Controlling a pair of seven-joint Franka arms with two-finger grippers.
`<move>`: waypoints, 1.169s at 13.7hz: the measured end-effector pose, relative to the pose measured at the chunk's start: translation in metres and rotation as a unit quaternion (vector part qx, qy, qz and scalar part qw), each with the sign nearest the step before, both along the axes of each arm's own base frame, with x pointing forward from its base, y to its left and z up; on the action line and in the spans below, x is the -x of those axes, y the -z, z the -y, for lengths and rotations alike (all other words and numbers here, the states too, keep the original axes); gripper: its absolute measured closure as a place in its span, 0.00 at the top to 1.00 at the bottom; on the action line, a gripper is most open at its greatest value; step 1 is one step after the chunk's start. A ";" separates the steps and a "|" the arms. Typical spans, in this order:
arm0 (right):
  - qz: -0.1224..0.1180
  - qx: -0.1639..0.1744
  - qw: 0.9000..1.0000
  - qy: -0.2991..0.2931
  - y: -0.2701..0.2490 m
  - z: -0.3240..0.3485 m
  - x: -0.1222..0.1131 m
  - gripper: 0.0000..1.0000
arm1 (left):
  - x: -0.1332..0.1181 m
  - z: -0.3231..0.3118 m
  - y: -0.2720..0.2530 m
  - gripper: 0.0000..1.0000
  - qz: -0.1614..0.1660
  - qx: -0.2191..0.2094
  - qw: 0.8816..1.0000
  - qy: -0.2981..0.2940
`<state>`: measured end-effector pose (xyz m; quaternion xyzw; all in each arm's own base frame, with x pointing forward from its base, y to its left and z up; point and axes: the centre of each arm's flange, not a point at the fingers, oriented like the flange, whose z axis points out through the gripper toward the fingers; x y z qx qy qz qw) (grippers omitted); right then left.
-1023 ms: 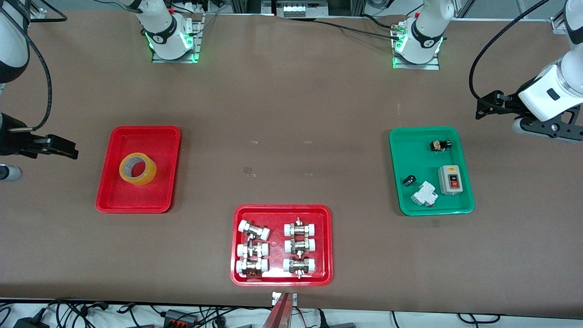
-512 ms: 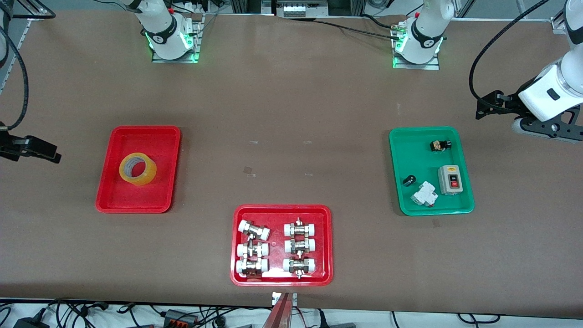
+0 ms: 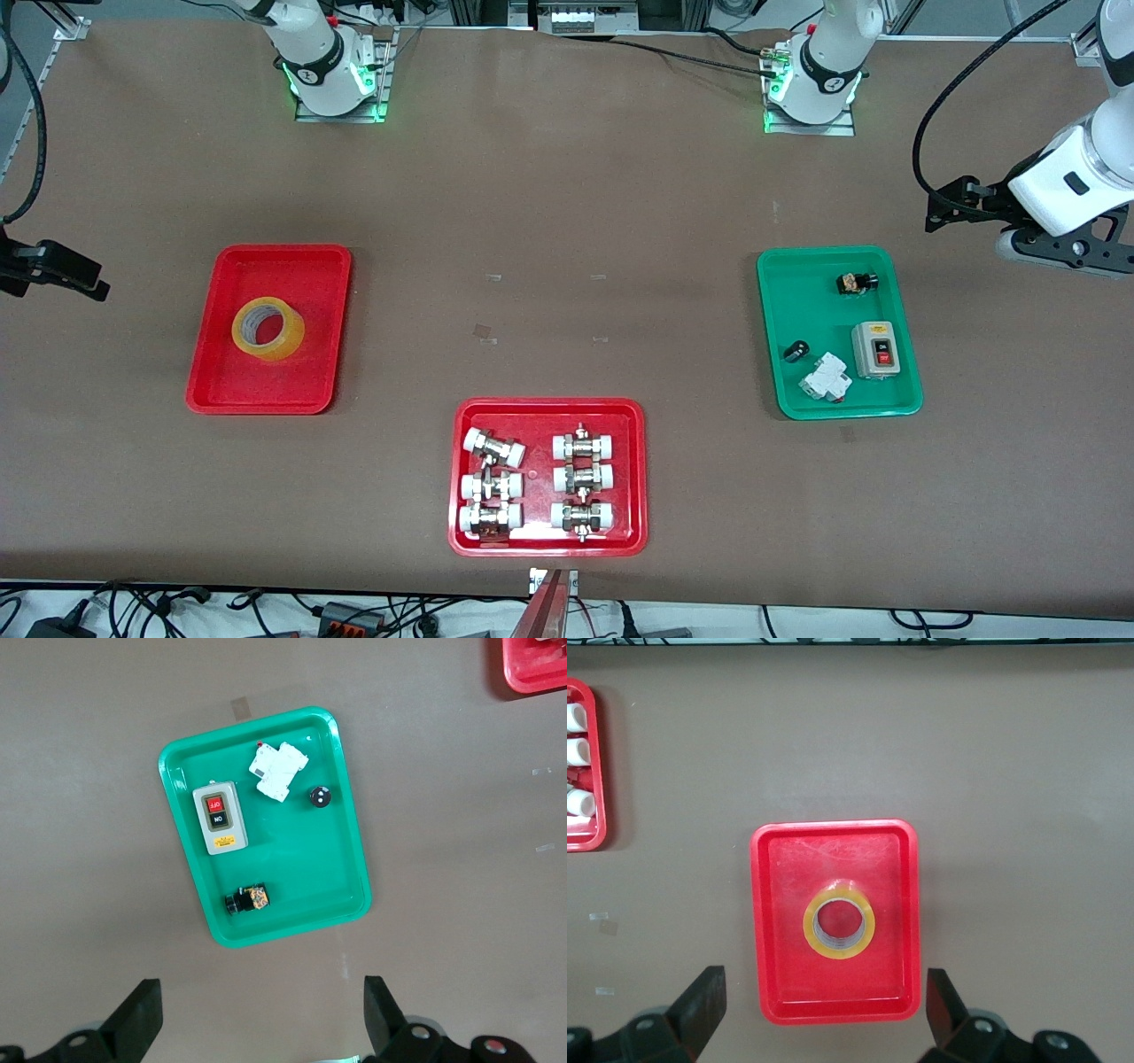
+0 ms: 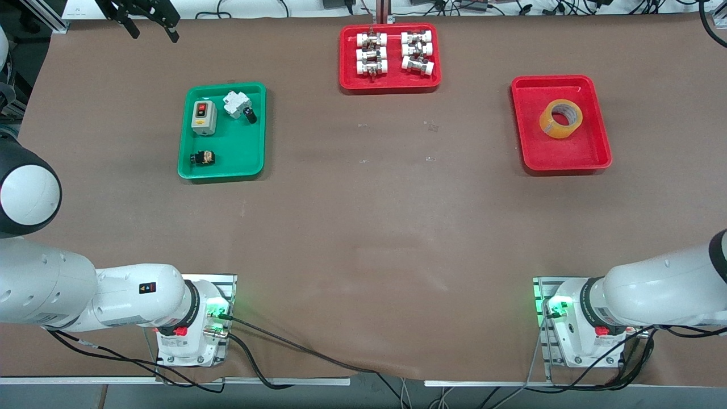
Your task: Left arm passes tape to right arm into tray
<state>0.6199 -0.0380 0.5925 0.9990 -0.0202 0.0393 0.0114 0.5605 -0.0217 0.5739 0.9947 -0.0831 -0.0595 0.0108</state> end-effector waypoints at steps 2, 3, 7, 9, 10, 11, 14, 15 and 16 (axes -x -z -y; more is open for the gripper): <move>-0.005 -0.001 1.000 -0.002 0.009 -0.002 0.021 1.00 | 0.000 0.000 0.000 1.00 0.000 0.000 1.000 0.000; -0.010 -0.001 1.000 -0.006 0.011 -0.002 0.031 1.00 | 0.000 0.000 0.000 1.00 0.000 0.000 1.000 0.000; -0.019 -0.002 1.000 -0.015 0.006 -0.005 0.049 1.00 | 0.000 0.000 0.000 1.00 0.000 0.000 1.000 0.000; -0.020 -0.002 1.000 -0.015 0.006 -0.005 0.049 1.00 | 0.000 0.000 0.000 1.00 0.000 0.000 1.000 0.000; -0.021 -0.002 1.000 -0.015 0.007 -0.005 0.049 1.00 | 0.000 0.000 0.000 1.00 0.000 0.000 1.000 0.000; -0.022 -0.002 1.000 -0.015 0.008 -0.005 0.049 1.00 | 0.000 0.000 0.000 1.00 0.000 0.000 1.000 0.000; -0.023 -0.002 1.000 -0.016 0.010 -0.006 0.049 1.00 | 0.000 0.000 0.000 1.00 0.000 0.000 1.000 0.000; -0.023 -0.002 1.000 -0.016 0.010 -0.006 0.049 1.00 | 0.000 0.000 0.000 1.00 0.000 0.000 1.000 0.000; -0.023 -0.002 1.000 -0.016 0.010 -0.006 0.049 1.00 | 0.000 -0.001 0.000 1.00 0.000 0.000 1.000 -0.001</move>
